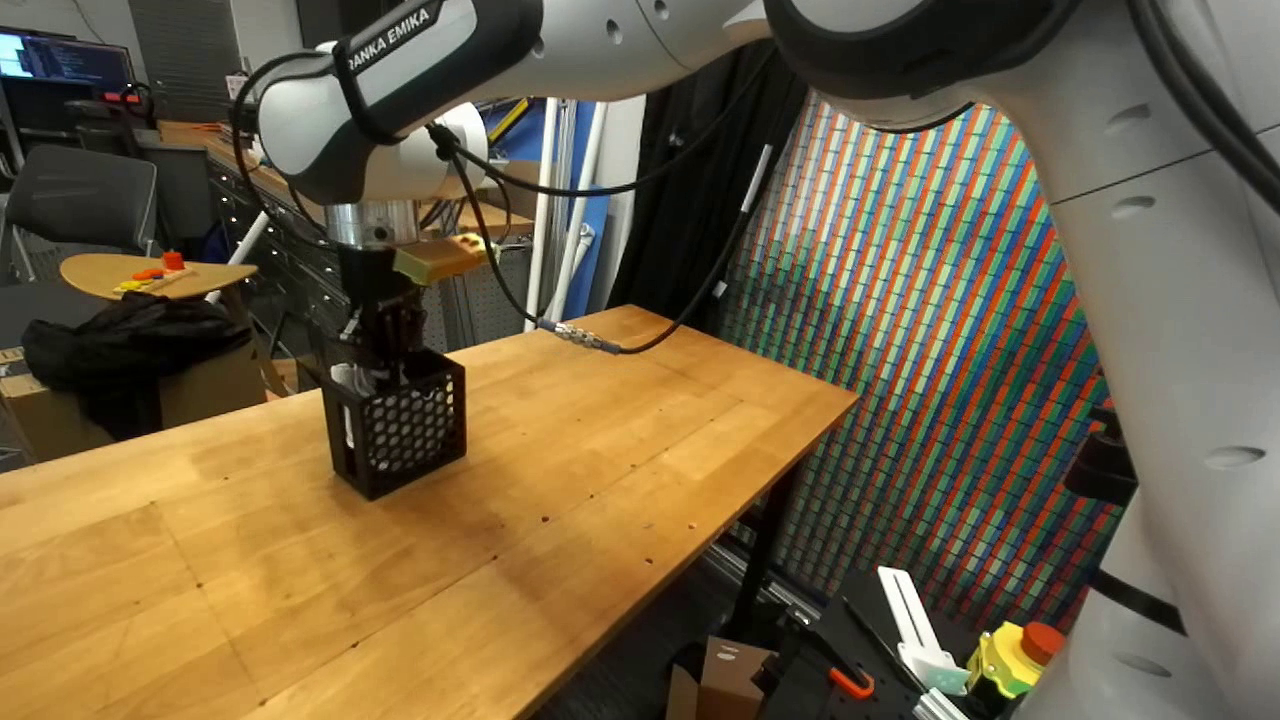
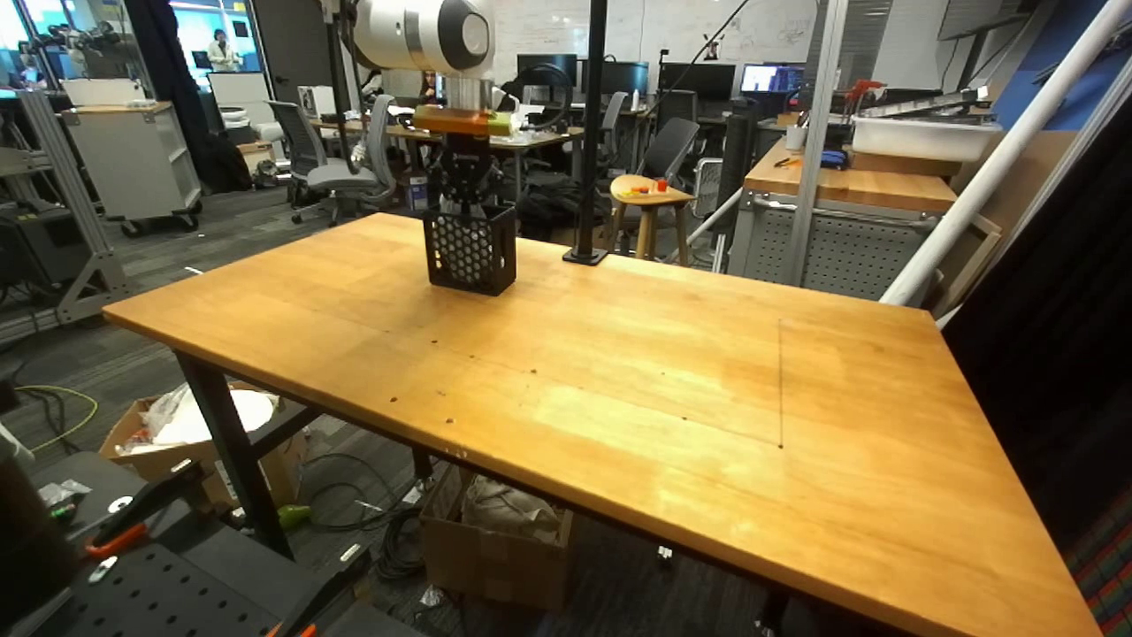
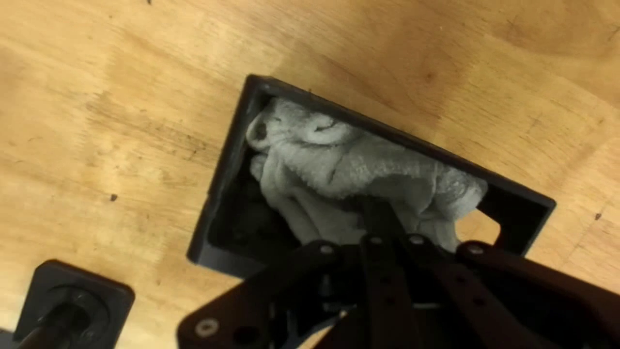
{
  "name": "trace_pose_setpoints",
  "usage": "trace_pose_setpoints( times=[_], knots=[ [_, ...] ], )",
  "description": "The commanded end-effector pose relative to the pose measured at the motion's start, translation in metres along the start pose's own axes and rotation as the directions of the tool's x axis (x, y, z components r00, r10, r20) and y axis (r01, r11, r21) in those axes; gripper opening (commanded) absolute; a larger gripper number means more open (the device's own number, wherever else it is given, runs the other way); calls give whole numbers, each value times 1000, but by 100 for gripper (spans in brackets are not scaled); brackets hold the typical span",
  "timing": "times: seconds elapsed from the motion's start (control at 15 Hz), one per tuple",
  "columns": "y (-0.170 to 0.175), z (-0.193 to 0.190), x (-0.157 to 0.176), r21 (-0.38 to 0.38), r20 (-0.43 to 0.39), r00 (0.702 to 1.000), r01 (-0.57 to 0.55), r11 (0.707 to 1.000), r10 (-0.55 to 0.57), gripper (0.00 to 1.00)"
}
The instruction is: Put the white towel in the black basket.
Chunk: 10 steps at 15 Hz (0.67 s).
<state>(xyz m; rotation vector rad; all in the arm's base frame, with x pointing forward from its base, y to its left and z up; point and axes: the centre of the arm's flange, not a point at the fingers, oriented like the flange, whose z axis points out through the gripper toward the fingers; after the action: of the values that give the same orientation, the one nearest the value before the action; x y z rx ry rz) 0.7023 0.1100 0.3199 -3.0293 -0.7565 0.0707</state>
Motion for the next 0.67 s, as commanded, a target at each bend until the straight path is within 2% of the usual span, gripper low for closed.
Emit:
trace_pose_setpoints(
  times=[0.0,0.27,0.6],
  knots=[
    [-3,-63,6,-96,19,999,50,994,-49,0],
    [-12,-99,10,-150,38,996,83,985,-78,0],
    [-26,-95,19,-127,48,995,94,987,-89,0]
  ],
)
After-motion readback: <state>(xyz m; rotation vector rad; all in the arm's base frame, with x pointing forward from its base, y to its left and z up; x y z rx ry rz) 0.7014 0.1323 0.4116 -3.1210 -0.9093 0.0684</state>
